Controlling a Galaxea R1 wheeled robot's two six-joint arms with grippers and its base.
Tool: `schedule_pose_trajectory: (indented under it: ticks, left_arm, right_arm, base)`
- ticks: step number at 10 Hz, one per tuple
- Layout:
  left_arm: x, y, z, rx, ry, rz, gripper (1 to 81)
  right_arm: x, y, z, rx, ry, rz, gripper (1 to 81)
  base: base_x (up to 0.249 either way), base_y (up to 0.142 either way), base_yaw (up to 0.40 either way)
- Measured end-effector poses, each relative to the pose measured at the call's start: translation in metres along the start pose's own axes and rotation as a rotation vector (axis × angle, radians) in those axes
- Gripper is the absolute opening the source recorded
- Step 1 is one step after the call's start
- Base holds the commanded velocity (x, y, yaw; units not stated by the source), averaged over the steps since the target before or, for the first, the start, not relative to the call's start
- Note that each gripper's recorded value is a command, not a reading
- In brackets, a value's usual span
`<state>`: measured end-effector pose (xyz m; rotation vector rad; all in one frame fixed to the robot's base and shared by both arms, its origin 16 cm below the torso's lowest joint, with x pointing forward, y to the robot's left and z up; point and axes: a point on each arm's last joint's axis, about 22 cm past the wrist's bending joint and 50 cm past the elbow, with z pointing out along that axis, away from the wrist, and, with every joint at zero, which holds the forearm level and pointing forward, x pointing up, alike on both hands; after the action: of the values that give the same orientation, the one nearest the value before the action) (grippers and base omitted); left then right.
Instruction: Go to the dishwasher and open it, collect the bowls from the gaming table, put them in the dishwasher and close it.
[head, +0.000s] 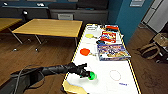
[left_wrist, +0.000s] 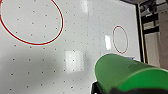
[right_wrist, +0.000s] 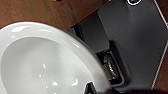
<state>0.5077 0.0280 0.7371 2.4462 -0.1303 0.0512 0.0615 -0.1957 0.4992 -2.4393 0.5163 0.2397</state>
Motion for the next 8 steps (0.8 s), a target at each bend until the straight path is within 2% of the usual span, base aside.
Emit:
schedule_pose_trajectory:
  ticks: [1, 2, 3, 4, 5, 6, 8]
  left_arm:
    - [-0.012, -0.001, -0.016, -0.006, -0.001, 0.02, 1.0]
    - [-0.017, -0.007, -0.04, 0.001, 0.019, 0.045, 1.0]
    - [-0.023, -0.022, -0.066, 0.026, 0.05, 0.059, 1.0]
    - [-0.039, -0.044, -0.08, 0.057, 0.06, 0.055, 1.0]
    - [-0.07, -0.063, -0.082, 0.076, 0.041, 0.039, 1.0]
    - [-0.105, -0.074, -0.08, 0.079, 0.016, 0.025, 1.0]
    - [-0.161, -0.099, -0.082, 0.094, 0.002, 0.01, 1.0]
  right_arm:
    - [-0.003, 0.002, -0.002, -0.003, -0.001, -0.001, 1.0]
    - [0.0, 0.001, -0.005, -0.002, 0.009, -0.01, 1.0]
    - [0.004, 0.0, -0.008, 0.001, 0.023, -0.019, 1.0]
    - [0.005, -0.003, -0.009, 0.006, 0.031, -0.027, 1.0]
    - [0.006, -0.006, -0.01, 0.012, 0.039, -0.035, 1.0]
    - [0.005, -0.009, -0.011, 0.015, 0.043, -0.041, 1.0]
    - [0.009, -0.014, -0.013, 0.024, 0.061, -0.059, 1.0]
  base:
    - [0.0, 0.0, 0.0]
    - [0.0, 0.0, 0.0]
    - [0.0, 0.0, 0.0]
    - [0.0, 0.0, 0.0]
    - [0.0, 0.0, 0.0]
    - [0.0, 0.0, 0.0]
    - [0.0, 0.0, 0.0]
